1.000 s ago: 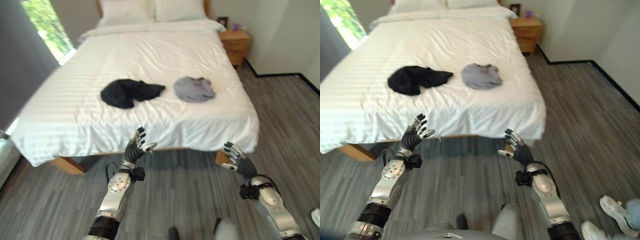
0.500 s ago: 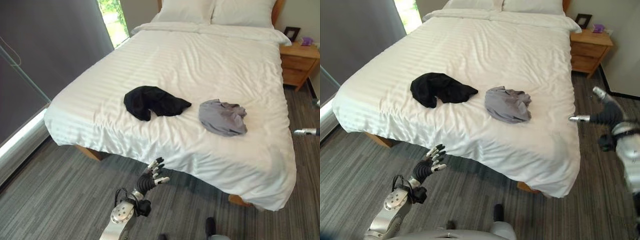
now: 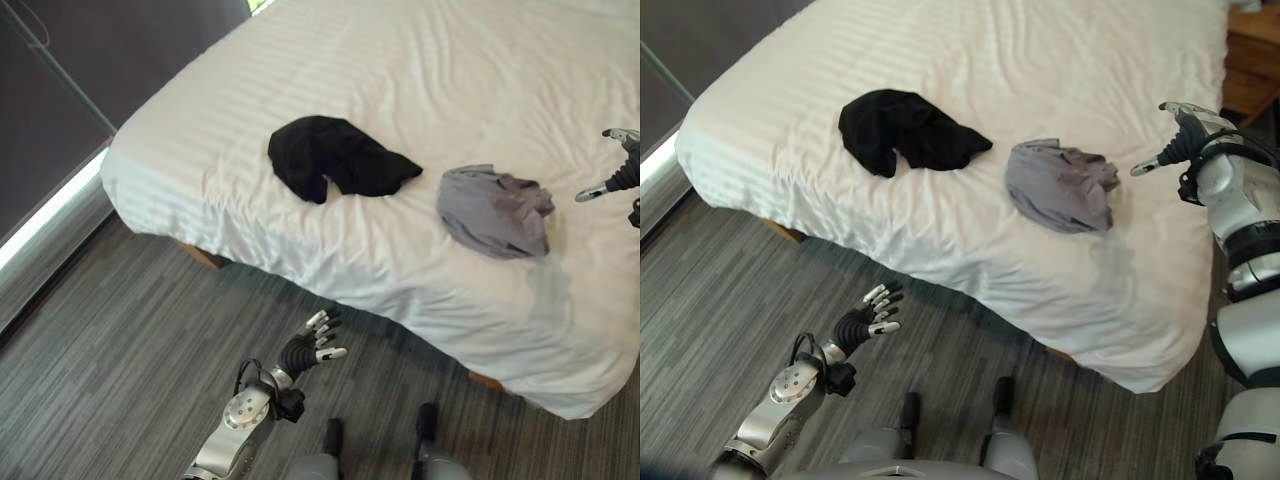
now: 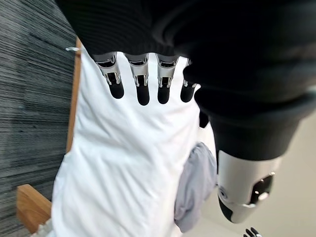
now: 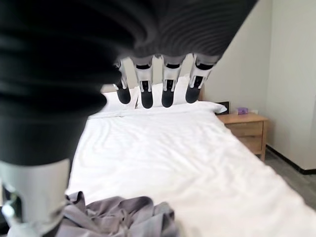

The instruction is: Pick up bed clothes into laundry basket.

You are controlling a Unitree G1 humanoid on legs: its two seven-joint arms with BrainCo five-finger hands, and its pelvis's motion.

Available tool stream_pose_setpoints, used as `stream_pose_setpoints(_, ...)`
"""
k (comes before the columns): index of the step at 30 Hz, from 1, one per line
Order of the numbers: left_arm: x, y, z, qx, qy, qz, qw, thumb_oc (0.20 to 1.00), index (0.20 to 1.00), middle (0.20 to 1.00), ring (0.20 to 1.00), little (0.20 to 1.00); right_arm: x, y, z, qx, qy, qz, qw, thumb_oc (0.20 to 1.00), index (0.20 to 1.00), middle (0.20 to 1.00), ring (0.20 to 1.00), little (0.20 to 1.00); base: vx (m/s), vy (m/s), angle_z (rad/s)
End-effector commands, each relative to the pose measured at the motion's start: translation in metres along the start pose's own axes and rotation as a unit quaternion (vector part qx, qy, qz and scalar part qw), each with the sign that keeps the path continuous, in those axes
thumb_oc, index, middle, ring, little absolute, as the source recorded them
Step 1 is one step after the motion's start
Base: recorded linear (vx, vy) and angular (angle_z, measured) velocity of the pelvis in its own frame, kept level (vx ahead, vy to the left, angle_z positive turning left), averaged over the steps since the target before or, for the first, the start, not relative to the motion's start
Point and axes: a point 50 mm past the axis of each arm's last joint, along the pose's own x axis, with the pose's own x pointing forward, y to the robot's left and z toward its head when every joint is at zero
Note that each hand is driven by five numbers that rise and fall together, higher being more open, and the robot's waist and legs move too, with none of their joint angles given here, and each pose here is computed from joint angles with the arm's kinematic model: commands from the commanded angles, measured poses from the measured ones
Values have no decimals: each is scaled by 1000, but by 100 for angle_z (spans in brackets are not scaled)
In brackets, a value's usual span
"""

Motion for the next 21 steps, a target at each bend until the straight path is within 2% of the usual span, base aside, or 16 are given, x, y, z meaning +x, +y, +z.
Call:
stream_pose_setpoints(1,1,5,28,26,-61,-6,998,1000,1000,1000,1000,1000,6,-40,19,-12,-22,-70,997,1000,1000,1000,1000,1000,4,-14,5)
stream_pose_setpoints(4,-2,10,29,35,-61,11,997,1000,1000,1000,1000,1000,8,-37,26,-61,-26,-59,996,1000,1000,1000,1000,1000,-24,-7,6)
stream_pose_setpoints(10,5,7,40,45,-90,24,995,1000,1000,1000,1000,1000,7,-10,3,-27,37,-38,998,1000,1000,1000,1000,1000,-61,-17,10)
stream_pose_setpoints(11,14,0,49,59,-108,18,992,1000,1000,1000,1000,1000,4,15,-6,-57,56,1,997,1000,1000,1000,1000,1000,-42,-5,6)
stream_pose_setpoints(12,15,0,49,59,-108,18,992,1000,1000,1000,1000,1000,4,15,-6,-58,56,0,997,1000,1000,1000,1000,1000,0,0,0)
stream_pose_setpoints(17,23,-5,51,54,-119,21,991,1000,1000,1000,1000,1000,-4,60,-4,-141,24,58,988,1000,1000,1000,1000,1000,2,17,-2)
stream_pose_setpoints(18,24,-4,51,54,-120,25,991,1000,1000,1000,1000,1000,-5,65,-4,-143,20,63,988,548,548,548,548,548,15,34,-3)
stream_pose_setpoints(19,25,-4,52,52,-123,30,991,1000,1000,1000,1000,1000,-7,72,-3,-128,16,71,989,200,200,200,200,200,15,28,-5)
stream_pose_setpoints(20,27,-4,53,49,-125,33,990,1000,1000,1000,1000,1000,-9,77,-5,-92,20,72,993,200,200,200,200,200,16,26,-4)
stream_pose_setpoints(21,28,-2,52,50,-124,39,990,1000,1000,1000,1000,1000,-10,76,-5,-10,27,65,997,200,200,200,200,200,0,0,0)
